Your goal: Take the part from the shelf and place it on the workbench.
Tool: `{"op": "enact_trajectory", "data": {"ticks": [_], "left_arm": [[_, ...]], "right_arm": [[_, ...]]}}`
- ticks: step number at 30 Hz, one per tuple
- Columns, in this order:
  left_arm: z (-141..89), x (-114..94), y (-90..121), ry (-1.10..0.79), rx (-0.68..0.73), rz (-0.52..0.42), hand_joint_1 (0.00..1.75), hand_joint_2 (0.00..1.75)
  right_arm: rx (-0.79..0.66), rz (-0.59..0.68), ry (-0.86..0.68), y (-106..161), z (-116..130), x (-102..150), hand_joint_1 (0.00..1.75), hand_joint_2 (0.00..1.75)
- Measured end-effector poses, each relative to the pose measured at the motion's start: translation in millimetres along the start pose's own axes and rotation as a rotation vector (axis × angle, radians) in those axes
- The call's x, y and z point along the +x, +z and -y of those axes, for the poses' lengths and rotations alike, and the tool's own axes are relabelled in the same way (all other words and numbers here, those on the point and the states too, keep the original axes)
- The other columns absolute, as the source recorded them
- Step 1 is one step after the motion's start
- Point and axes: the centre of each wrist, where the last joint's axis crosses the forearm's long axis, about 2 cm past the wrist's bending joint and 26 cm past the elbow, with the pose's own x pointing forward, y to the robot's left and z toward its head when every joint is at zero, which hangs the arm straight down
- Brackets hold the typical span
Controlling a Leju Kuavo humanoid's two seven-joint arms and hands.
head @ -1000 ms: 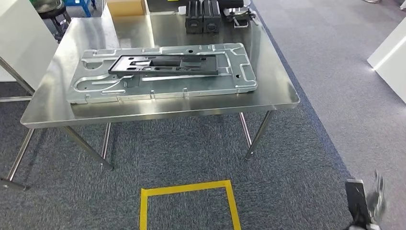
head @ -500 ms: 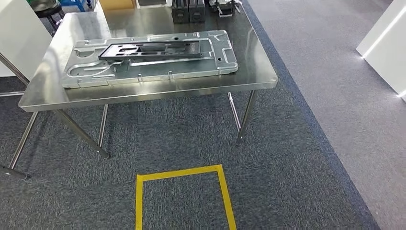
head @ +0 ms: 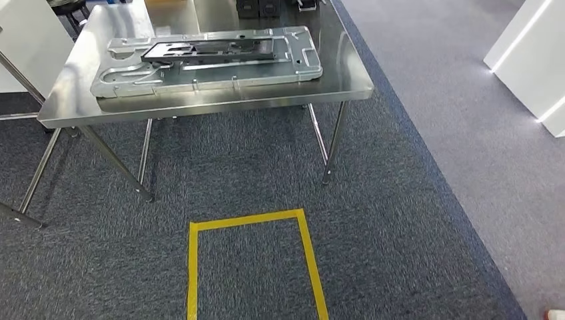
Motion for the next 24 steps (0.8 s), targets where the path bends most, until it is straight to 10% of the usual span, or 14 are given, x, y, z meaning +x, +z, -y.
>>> {"op": "enact_trajectory", "data": {"ticks": [4, 8, 10, 14, 17, 21, 24], "left_arm": [[1.0, -4.9, 1.0, -0.008, -0.002, -0.01, 0.0, 0.0], [2.1, -9.1, 2.0, -0.012, -0.004, -0.018, 0.0, 0.0], [2.1, -8.9, 2.0, -0.015, -0.005, -0.017, 0.0, 0.0], [0.8, -4.9, 1.0, -0.029, 0.002, -0.004, 0.0, 1.75], [-0.7, 0.3, -0.1, -0.031, 0.012, -0.001, 0.0, 1.75], [0.8, -0.5, 0.4, -0.034, 0.01, -0.013, 0.0, 1.75], [0.5, -1.3, 0.5, -0.041, 0.011, -0.021, 0.0, 1.75]], "right_arm": [[-0.005, -0.032, -0.007, 0.7, -3.9, -7.9, 0.0, 1.75], [-0.006, -0.051, -0.009, 1.2, -5.7, -14.3, 0.0, 0.0], [-0.012, -0.053, -0.006, 1.3, -5.9, -15.0, 0.0, 0.0], [-0.03, -0.041, 0.006, 1.4, -6.3, -14.3, 0.0, 0.0], [-0.037, -0.011, 0.007, 1.6, -7.0, -12.7, 0.0, 0.0], [-0.044, 0.011, 0.005, 1.6, -7.0, -12.7, 0.0, 1.75], [-0.059, 0.027, -0.005, 2.1, -8.6, -17.3, 0.0, 1.75]]}}
